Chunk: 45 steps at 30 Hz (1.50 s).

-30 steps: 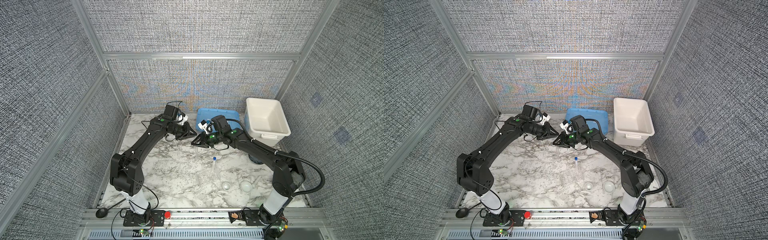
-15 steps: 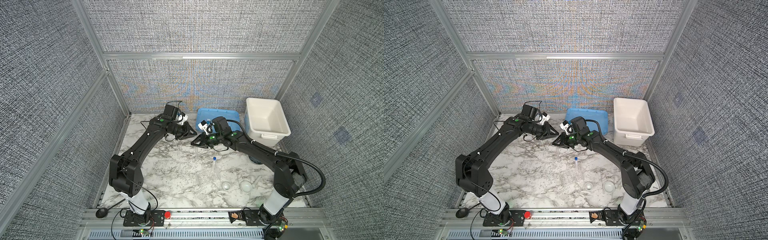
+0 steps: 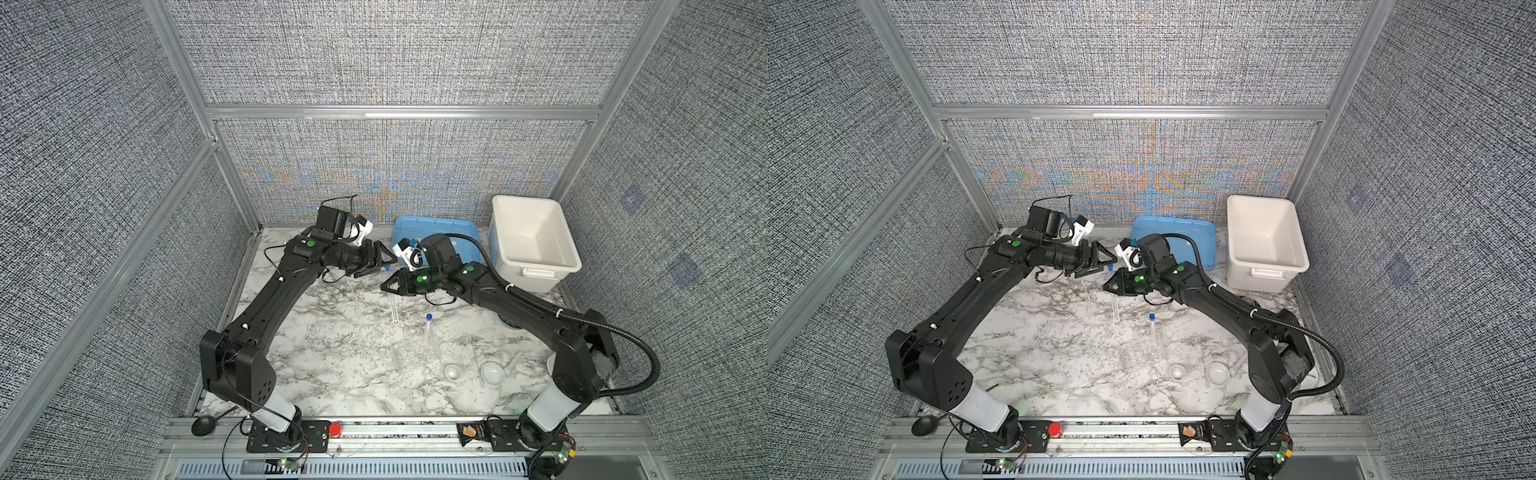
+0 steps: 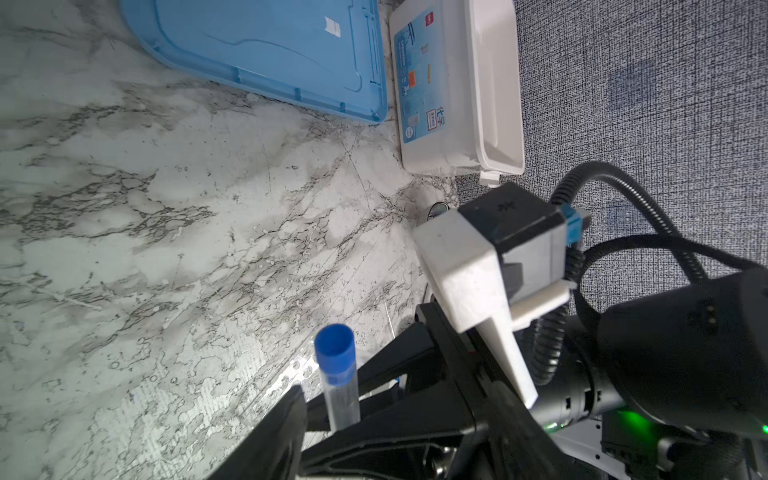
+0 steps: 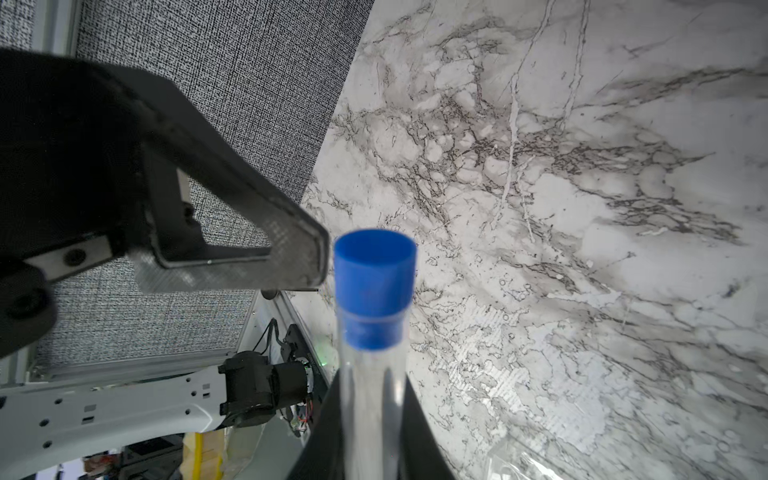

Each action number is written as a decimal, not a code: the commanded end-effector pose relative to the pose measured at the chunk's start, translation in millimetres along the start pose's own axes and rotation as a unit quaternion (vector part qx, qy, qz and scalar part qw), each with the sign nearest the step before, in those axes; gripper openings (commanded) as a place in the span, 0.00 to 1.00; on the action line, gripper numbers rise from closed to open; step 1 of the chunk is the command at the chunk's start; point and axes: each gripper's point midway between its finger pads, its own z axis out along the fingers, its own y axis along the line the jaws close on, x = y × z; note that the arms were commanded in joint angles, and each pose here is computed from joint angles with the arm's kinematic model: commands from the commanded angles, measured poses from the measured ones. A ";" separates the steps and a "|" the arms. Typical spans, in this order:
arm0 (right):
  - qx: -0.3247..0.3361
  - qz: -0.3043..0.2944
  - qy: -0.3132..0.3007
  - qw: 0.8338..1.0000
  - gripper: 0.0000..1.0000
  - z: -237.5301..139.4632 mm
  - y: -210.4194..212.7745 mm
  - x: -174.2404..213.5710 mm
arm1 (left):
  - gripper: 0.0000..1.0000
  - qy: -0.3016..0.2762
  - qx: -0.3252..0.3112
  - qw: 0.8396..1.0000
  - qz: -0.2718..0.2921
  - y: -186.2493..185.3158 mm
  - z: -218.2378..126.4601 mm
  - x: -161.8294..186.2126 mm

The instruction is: Organize the chemistry lab equipment

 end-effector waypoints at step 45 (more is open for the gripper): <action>0.060 -0.262 -0.004 0.963 0.13 17.0 8.8 6.8 | 0.40 0.072 0.003 0.997 -0.032 27.5 -13.8 12.2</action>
